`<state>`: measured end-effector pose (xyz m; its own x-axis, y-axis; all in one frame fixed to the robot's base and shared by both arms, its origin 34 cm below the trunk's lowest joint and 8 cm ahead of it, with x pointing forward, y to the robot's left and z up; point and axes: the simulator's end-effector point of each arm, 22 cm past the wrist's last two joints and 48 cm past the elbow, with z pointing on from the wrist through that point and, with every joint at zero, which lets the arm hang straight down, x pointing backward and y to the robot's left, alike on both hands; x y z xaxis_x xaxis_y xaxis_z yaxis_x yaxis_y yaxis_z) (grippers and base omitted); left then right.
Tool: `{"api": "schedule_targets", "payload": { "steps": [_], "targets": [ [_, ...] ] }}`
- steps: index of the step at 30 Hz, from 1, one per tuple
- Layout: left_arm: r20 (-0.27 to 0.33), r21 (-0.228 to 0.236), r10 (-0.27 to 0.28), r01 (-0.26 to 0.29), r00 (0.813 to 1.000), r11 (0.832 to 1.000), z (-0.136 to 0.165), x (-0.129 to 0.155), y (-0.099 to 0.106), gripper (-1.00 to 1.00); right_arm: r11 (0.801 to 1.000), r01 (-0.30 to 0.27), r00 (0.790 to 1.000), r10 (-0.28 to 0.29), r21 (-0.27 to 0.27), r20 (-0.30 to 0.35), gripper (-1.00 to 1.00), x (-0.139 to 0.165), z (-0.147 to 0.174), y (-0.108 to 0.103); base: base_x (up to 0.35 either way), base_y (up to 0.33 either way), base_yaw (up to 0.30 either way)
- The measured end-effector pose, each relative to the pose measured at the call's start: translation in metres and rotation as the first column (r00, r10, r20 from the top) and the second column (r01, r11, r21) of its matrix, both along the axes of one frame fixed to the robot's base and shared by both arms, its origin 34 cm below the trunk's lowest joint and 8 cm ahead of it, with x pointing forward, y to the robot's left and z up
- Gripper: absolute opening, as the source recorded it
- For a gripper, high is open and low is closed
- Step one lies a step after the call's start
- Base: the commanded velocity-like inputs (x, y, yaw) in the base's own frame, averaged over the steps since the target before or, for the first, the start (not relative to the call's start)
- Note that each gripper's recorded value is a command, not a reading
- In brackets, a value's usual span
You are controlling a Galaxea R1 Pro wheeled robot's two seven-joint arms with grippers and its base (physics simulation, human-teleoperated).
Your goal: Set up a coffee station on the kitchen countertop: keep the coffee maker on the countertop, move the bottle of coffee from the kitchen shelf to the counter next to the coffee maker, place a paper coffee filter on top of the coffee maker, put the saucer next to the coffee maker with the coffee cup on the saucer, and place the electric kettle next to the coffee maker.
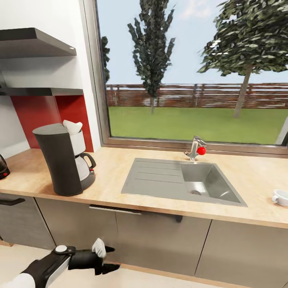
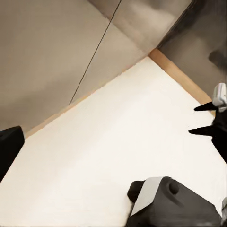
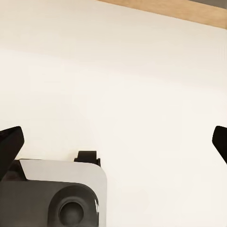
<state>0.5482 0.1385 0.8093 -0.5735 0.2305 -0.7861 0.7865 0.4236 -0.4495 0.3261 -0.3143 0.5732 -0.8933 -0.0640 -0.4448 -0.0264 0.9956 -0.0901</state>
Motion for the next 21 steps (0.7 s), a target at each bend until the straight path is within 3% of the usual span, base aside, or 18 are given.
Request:
{"api": "schedule_targets", "payload": {
  "steps": [2,4,7,8,10,11,12,14,15,16,21],
  "targets": [
    [-0.089,0.028,0.049,-0.047,0.995,0.999,-0.031,-0.018,0.021,1.0,1.0,0.0,1.0,0.0,0.0,0.0,1.0,0.0,0.0,0.0,0.0,0.0,0.0],
    [-0.198,0.076,0.12,-0.107,0.973,0.991,-0.066,-0.045,0.041,1.0,1.0,0.001,1.0,-0.001,0.0,0.0,1.0,0.0,0.0,0.0,0.0,0.0,0.0],
    [-0.27,0.14,0.2,-0.167,0.942,0.976,-0.099,-0.076,0.056,1.0,1.0,0.002,1.0,-0.002,0.0,0.0,1.0,0.0,0.0,0.0,0.0,0.0,0.0],
    [-0.284,0.188,0.249,-0.201,0.926,0.961,-0.117,-0.088,0.062,1.0,1.0,0.003,1.0,-0.003,0.0,0.0,1.0,0.0,0.0,0.0,0.0,0.0,0.0],
    [-0.284,0.233,0.312,-0.251,0.907,0.94,-0.132,-0.094,0.068,1.0,1.0,0.003,1.0,-0.003,0.0,0.0,1.0,0.0,0.0,0.0,0.0,0.0,0.0],
    [-0.273,0.277,0.369,-0.294,0.889,0.915,-0.143,-0.095,0.075,1.0,1.0,0.004,1.0,-0.004,0.0,0.0,1.0,0.0,0.0,0.0,0.0,0.0,0.0],
    [-0.266,0.294,0.399,-0.32,0.877,0.901,-0.147,-0.094,0.078,1.0,1.0,0.004,1.0,-0.004,0.0,0.001,1.0,0.0,0.0,0.0,0.0,0.0,0.0],
    [-0.252,0.324,0.491,-0.405,0.834,0.855,-0.155,-0.088,0.088,1.0,1.0,0.004,1.0,-0.004,0.0,0.001,1.0,0.0,0.0,-0.001,0.0,0.0,0.0],
    [-0.248,0.323,0.561,-0.478,0.79,0.816,-0.157,-0.081,0.095,1.0,1.0,0.005,1.0,-0.005,0.0,0.0,1.0,0.0,0.0,-0.001,0.0,0.0,0.0],
    [-0.248,0.321,0.588,-0.508,0.77,0.8,-0.157,-0.078,0.098,1.0,1.0,0.005,1.0,-0.005,0.0,0.0,1.0,0.0,0.0,-0.001,0.0,0.0,0.0],
    [-0.249,0.32,0.604,-0.525,0.757,0.789,-0.157,-0.076,0.1,1.0,1.0,0.006,1.0,-0.006,0.0,0.0,1.0,0.0,0.0,-0.001,0.0,0.0,0.0]
  ]
}}
